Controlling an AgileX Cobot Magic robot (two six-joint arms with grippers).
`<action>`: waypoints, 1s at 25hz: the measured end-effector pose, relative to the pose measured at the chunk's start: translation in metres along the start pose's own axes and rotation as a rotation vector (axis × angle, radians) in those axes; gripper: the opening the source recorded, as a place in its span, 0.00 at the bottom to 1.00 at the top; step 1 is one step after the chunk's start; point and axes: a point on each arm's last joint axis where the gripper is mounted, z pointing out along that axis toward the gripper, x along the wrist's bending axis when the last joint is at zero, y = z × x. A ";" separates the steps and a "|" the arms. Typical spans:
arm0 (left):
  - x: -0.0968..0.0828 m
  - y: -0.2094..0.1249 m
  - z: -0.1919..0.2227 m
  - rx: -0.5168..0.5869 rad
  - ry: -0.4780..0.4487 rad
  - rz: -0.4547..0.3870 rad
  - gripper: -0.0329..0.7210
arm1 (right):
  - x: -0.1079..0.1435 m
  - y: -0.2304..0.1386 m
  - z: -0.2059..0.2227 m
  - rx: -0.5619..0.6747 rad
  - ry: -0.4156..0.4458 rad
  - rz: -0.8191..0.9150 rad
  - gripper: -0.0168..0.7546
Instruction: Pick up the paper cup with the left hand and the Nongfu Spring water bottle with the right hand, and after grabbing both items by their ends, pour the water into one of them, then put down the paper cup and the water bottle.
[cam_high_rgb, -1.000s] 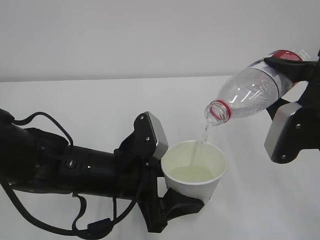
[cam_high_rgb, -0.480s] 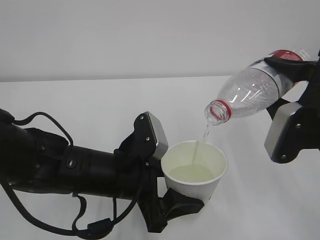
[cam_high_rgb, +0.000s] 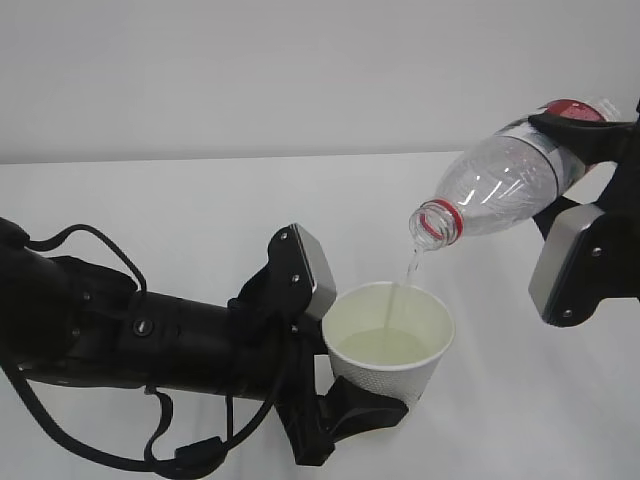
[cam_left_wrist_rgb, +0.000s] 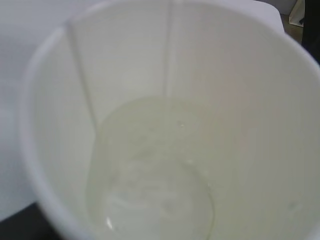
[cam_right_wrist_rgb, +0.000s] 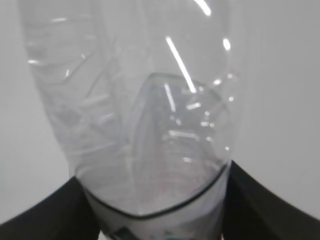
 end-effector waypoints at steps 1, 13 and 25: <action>0.000 0.000 0.000 0.000 0.000 0.000 0.75 | 0.000 0.000 0.000 0.000 0.000 0.000 0.64; 0.000 0.000 0.000 0.000 0.001 -0.001 0.75 | 0.000 0.000 0.000 0.000 0.000 0.000 0.64; 0.000 0.000 0.000 0.000 0.002 -0.002 0.75 | 0.000 0.000 0.000 0.001 0.000 0.001 0.64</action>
